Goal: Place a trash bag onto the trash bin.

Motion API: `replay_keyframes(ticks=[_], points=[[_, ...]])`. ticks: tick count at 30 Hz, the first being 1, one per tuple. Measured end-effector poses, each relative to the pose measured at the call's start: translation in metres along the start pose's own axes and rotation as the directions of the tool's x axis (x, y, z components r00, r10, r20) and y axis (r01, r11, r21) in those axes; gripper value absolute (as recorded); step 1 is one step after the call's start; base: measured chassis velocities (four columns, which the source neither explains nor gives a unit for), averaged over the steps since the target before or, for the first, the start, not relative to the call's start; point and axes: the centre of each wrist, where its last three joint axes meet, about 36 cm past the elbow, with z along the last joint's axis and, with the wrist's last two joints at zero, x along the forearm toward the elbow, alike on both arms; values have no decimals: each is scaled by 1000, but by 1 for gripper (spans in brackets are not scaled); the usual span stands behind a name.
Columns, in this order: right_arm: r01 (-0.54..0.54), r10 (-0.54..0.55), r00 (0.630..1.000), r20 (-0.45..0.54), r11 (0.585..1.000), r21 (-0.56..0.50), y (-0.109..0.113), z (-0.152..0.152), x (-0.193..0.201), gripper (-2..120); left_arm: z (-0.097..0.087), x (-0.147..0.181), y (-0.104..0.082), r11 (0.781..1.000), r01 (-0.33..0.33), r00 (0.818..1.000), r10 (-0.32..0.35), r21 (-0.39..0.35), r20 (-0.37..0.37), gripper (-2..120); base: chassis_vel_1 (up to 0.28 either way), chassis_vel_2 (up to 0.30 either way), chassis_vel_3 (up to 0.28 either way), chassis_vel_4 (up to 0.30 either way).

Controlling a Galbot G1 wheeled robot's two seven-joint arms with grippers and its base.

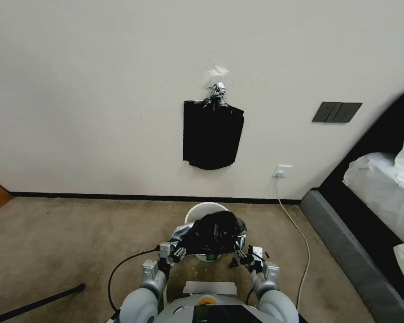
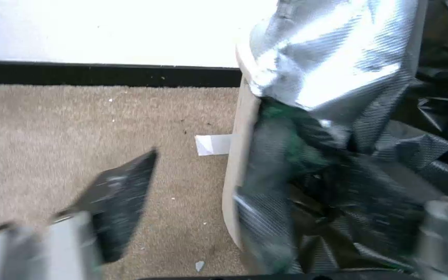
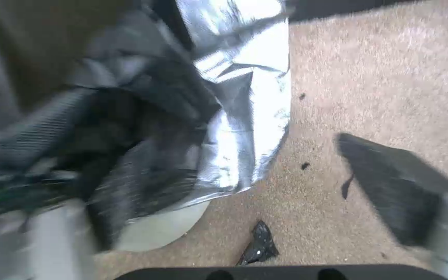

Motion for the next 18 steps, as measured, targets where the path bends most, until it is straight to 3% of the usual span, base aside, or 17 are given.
replay_keyframes(ticks=[9,15,18], points=[[6,-6,1000,10,1000,4,2,-3,7,100,5,6,25,997,-66,997,67,-30,39,100,0,0,0,0],[10,-10,1000,14,1000,1,4,-6,10,100,5,10,44,988,-143,988,146,-57,49,100,0,0,0,0],[11,-11,1000,14,1000,5,4,-7,12,100,-1,13,50,981,-194,980,195,-16,41,100,0,0,0,0]])
